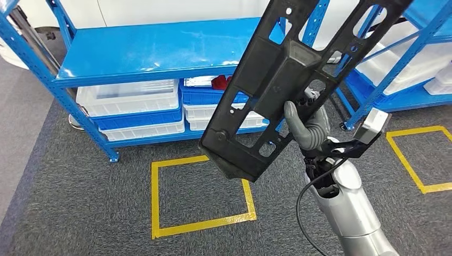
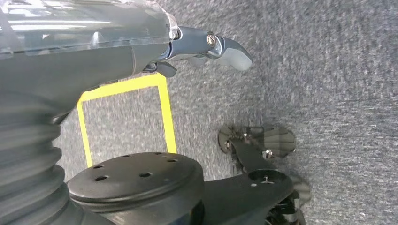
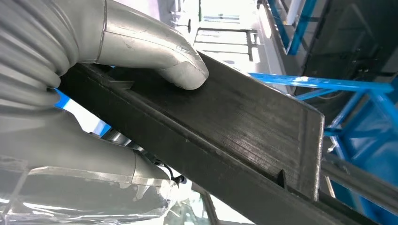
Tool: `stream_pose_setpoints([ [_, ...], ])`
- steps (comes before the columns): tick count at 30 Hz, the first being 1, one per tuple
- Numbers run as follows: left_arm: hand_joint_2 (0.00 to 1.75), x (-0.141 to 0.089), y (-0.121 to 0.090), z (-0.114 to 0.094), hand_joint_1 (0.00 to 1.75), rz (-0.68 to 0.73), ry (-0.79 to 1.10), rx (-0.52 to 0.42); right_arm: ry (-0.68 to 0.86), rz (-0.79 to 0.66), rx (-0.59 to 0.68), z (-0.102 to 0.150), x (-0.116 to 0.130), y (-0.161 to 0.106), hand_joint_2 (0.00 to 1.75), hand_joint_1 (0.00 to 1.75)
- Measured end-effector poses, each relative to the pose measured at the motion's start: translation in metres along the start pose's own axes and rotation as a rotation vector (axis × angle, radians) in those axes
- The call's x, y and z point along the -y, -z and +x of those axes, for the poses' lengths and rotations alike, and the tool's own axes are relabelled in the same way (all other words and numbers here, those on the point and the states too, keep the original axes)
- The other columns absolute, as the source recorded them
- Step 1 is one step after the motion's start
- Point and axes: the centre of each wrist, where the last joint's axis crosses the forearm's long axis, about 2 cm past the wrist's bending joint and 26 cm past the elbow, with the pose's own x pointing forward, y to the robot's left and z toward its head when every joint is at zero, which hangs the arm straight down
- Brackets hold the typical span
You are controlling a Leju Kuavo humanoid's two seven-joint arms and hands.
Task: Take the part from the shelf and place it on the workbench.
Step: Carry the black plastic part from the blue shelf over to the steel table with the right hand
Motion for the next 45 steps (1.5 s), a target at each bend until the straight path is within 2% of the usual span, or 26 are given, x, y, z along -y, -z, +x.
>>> stream_pose_setpoints([
  [28, 1.75, 0.0003, -0.0005, -0.0032, 0.0, 0.012, -0.004, -0.02, 0.013, -0.015, -0.001, -0.0018, -0.0024, -0.0073, 1.75, 1.75],
  [45, 1.75, 0.0001, -0.0007, -0.005, 0.0, 0.008, 0.006, -0.045, 0.005, -0.014, 0.02, 0.0022, -0.0003, -0.0029, 1.75, 1.75],
])
